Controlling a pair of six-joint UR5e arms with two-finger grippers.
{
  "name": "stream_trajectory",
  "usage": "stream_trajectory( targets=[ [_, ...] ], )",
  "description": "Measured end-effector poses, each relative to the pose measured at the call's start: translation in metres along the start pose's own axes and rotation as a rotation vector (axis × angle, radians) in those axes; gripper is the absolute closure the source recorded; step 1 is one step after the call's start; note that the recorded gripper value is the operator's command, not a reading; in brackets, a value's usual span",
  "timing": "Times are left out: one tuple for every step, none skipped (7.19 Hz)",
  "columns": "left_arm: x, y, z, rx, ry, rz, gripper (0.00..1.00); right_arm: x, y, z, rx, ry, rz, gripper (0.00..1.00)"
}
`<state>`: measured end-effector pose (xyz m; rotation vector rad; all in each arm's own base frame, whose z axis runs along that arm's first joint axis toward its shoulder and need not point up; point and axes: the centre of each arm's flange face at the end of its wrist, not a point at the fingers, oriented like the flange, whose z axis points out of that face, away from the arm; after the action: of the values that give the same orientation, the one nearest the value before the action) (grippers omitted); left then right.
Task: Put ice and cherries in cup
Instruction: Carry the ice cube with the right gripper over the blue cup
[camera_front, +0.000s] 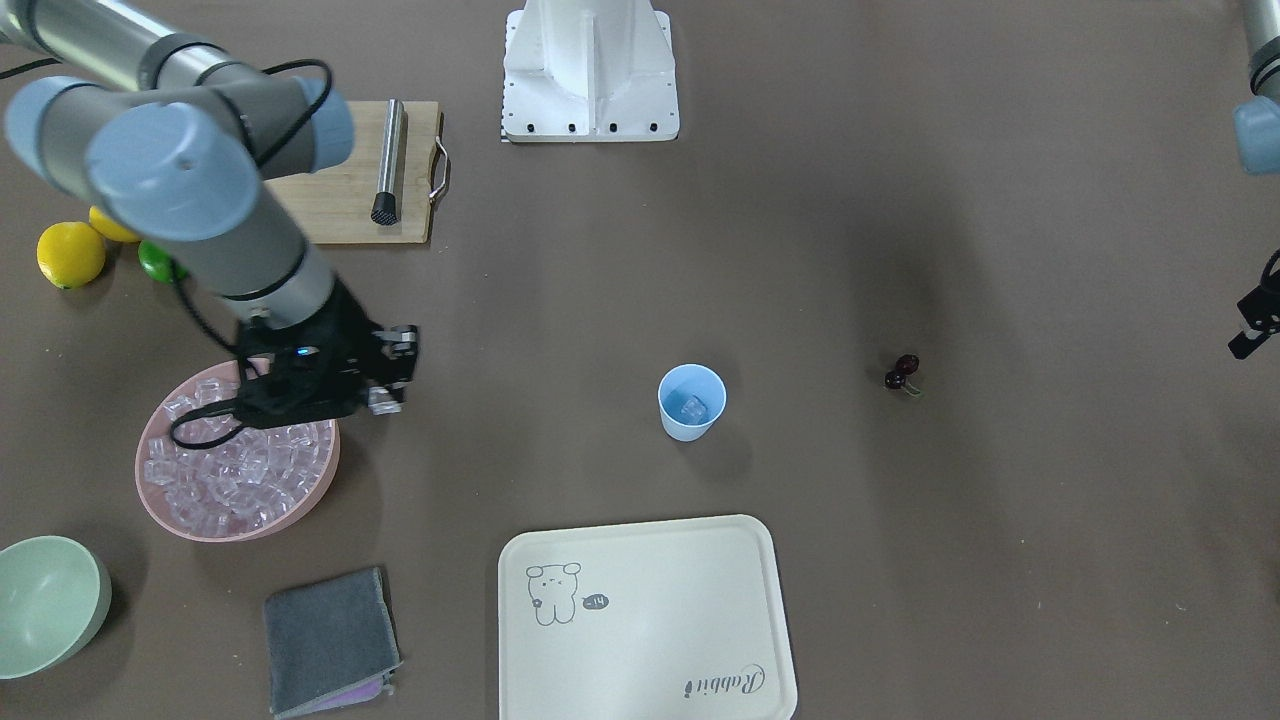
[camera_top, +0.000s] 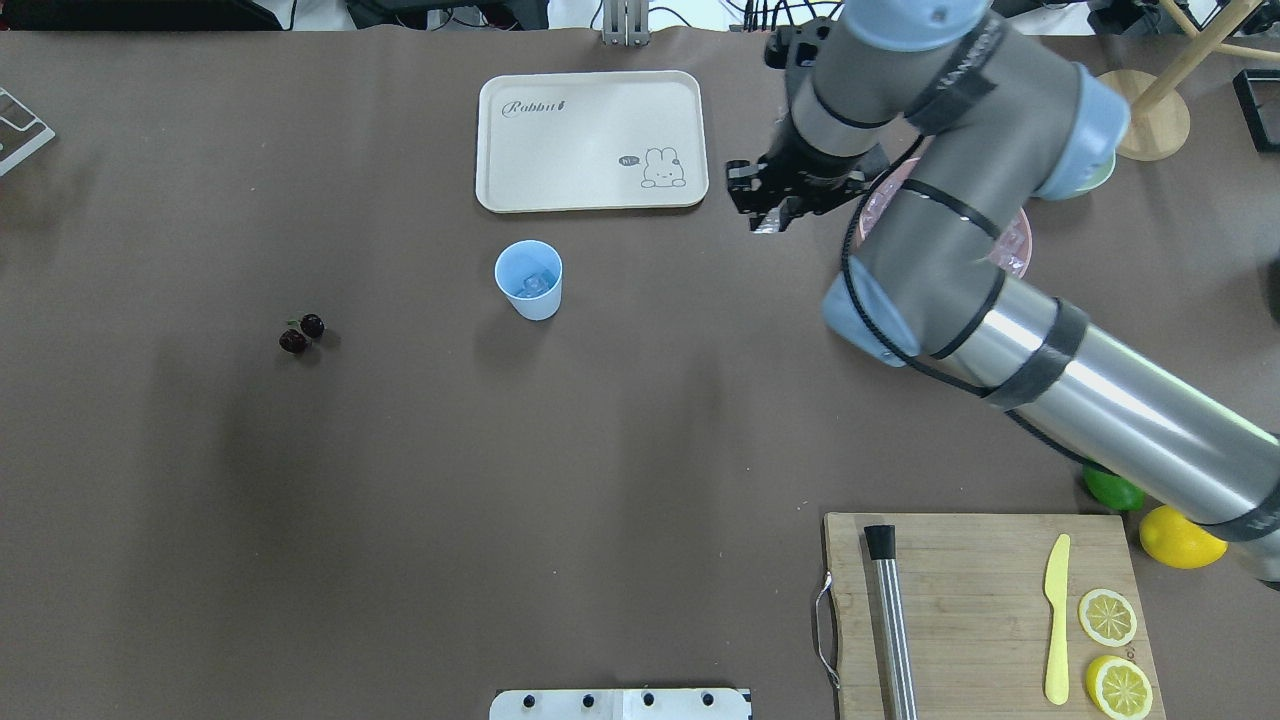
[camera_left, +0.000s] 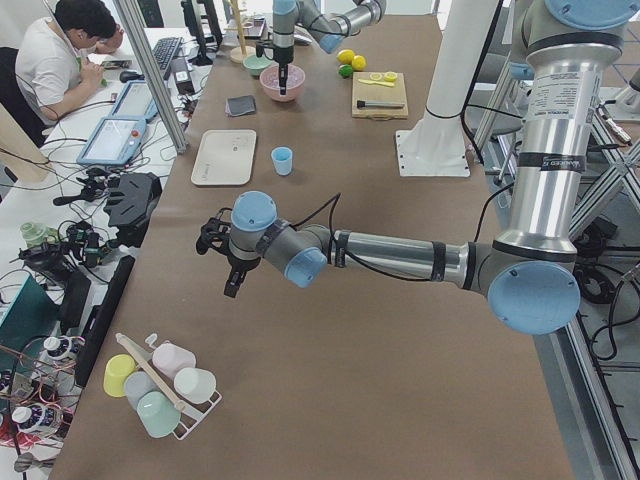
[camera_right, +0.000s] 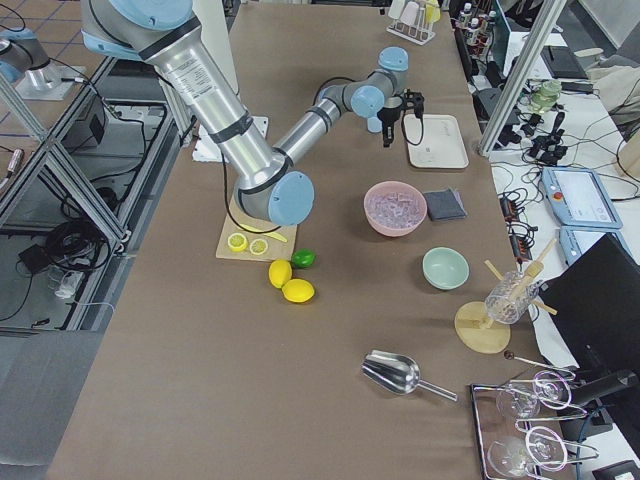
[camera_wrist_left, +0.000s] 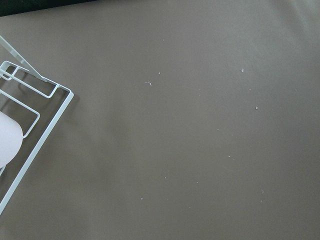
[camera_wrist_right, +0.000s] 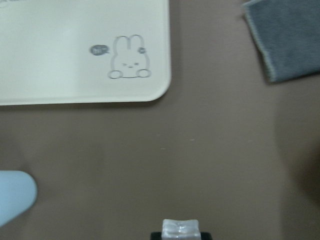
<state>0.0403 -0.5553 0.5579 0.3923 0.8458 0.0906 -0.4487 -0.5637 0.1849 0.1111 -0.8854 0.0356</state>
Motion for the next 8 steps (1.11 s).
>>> stream_trajectory(
  targets=[
    [0.002,-0.001,0.004,-0.006,0.002,0.001,0.03,-0.064,0.006,0.009,0.013,0.007,0.033,1.0],
    [0.004,-0.001,0.008,-0.013,0.004,0.003,0.03,-0.121,0.011,0.02,0.023,0.023,0.049,1.0],
    [0.005,-0.002,0.012,-0.018,0.006,0.006,0.03,-0.165,0.019,0.03,0.032,0.044,0.047,1.0],
    [0.005,-0.002,0.014,-0.022,0.005,0.008,0.03,-0.188,0.026,0.039,0.042,0.062,0.04,1.0],
    [0.004,-0.002,0.015,-0.024,0.004,0.007,0.03,-0.198,0.03,0.049,0.053,0.078,0.034,1.0],
    [0.004,-0.002,0.015,-0.021,0.005,0.009,0.03,-0.202,0.031,0.057,0.065,0.083,0.027,1.0],
    [0.004,-0.002,0.015,-0.017,0.007,0.011,0.03,-0.205,0.032,0.065,0.078,0.076,0.018,1.0],
    [0.005,-0.002,0.015,-0.014,0.008,0.012,0.03,-0.209,0.035,0.07,0.09,0.07,0.011,1.0]
  ],
)
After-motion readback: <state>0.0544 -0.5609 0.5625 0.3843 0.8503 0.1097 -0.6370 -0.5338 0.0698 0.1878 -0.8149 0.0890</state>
